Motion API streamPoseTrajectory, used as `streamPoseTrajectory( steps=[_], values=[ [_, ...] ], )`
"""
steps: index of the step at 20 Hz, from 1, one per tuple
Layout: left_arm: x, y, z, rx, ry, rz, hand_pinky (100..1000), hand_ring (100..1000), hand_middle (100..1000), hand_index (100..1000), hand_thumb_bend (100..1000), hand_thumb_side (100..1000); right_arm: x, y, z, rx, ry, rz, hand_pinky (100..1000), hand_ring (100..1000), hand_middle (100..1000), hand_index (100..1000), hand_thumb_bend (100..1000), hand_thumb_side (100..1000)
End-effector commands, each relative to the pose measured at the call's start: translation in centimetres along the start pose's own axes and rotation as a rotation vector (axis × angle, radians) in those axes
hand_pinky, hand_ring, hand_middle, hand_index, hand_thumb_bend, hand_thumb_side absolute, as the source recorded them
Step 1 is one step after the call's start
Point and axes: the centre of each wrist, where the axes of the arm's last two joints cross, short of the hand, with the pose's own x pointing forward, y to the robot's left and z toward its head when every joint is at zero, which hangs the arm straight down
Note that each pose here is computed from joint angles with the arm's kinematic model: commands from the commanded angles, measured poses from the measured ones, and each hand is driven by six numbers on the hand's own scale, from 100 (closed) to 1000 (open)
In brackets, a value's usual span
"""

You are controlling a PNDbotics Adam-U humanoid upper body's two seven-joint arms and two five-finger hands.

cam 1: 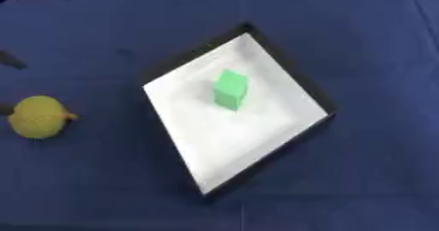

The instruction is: Pick up objects on the table and place them in the box.

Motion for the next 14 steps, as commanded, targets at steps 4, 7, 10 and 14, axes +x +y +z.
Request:
streamPoseTrajectory(
  steps=[4,7,10,14],
  values=[
    [-0.3,0.8,0.3,-0.039,0.111,-0.082,976,936,866,930,740,565,0.6,-0.4,-0.3,0.006,-0.017,0.025,1000,998,995,883,100,470],
    [-1.0,0.3,-0.3,-0.044,0.157,-0.083,977,937,868,936,775,536,0.5,-0.3,-0.2,0.008,-0.012,0.026,1000,998,996,883,100,470],
    [-1.5,-0.7,-0.9,-0.055,0.189,-0.089,975,936,867,935,770,550,0.3,-0.3,-0.2,0.009,-0.008,0.027,1000,998,996,883,100,470],
    [-1.8,-1.7,-2.0,-0.062,0.2,-0.11,969,931,864,935,722,556,0.2,-0.3,-0.1,0.01,-0.007,0.026,1000,998,996,883,100,470]
  ],
)
